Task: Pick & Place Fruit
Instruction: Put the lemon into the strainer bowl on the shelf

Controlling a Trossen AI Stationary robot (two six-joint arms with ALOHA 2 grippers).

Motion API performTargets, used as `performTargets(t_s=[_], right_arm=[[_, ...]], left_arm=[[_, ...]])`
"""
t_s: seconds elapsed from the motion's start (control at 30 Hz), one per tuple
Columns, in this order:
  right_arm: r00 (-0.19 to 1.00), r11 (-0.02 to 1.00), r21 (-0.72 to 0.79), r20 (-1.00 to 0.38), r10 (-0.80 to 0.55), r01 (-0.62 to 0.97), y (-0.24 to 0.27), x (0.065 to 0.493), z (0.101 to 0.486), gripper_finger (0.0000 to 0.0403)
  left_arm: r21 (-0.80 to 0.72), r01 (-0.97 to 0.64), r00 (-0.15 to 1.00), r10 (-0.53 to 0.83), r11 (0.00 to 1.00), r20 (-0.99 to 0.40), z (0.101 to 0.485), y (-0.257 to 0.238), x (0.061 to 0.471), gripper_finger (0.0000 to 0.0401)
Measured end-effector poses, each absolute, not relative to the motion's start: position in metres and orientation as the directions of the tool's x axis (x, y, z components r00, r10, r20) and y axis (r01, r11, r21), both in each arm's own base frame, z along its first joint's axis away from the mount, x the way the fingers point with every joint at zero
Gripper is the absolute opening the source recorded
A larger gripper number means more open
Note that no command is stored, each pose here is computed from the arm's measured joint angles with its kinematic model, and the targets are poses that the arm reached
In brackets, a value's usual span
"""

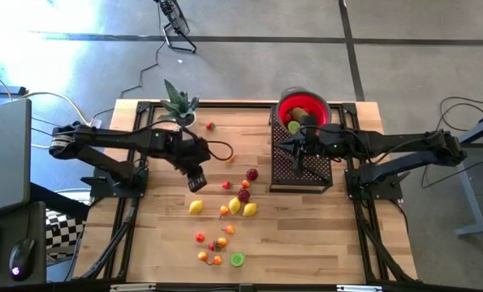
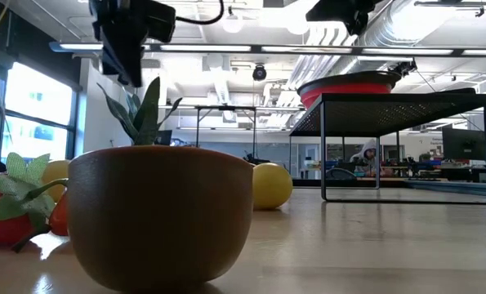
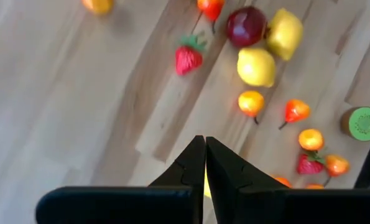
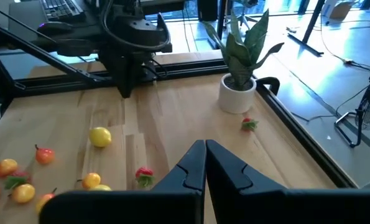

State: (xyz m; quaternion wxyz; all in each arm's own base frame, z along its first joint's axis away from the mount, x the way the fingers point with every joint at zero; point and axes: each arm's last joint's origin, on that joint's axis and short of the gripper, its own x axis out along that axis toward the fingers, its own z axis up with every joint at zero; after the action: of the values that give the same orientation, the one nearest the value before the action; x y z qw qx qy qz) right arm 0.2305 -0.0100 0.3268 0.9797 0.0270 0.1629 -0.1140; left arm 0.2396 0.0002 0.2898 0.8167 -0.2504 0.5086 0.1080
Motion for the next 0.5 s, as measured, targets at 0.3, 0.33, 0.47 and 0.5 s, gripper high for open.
performTargets(t_s=[0.3,0.33,0.47,0.5], right_arm=[[0.92,0.972,0.005,-0.325,-0.22,0.234,-0.01,0.23,0.327,0.0004],[0.92,0.972,0.004,-0.325,-0.22,0.234,-0.01,0.23,0.327,0.0004],[0.92,0.972,0.003,-0.325,-0.221,0.234,-0.01,0.23,0.327,0.0004],[0.919,0.972,0.003,-0.325,-0.221,0.235,-0.01,0.23,0.327,0.0004]], left_arm=[[-0.32,-0.466,0.43,-0.105,0.825,-0.897,0.289,-0.014,0.237,0.0012],[-0.323,-0.463,0.435,-0.106,0.825,-0.894,0.289,-0.014,0.237,0.0012],[-0.349,-0.514,0.437,-0.11,0.784,-0.893,0.289,-0.014,0.238,0.0013],[-0.348,-0.523,0.43,-0.112,0.778,-0.896,0.289,-0.014,0.237,0.0015]])
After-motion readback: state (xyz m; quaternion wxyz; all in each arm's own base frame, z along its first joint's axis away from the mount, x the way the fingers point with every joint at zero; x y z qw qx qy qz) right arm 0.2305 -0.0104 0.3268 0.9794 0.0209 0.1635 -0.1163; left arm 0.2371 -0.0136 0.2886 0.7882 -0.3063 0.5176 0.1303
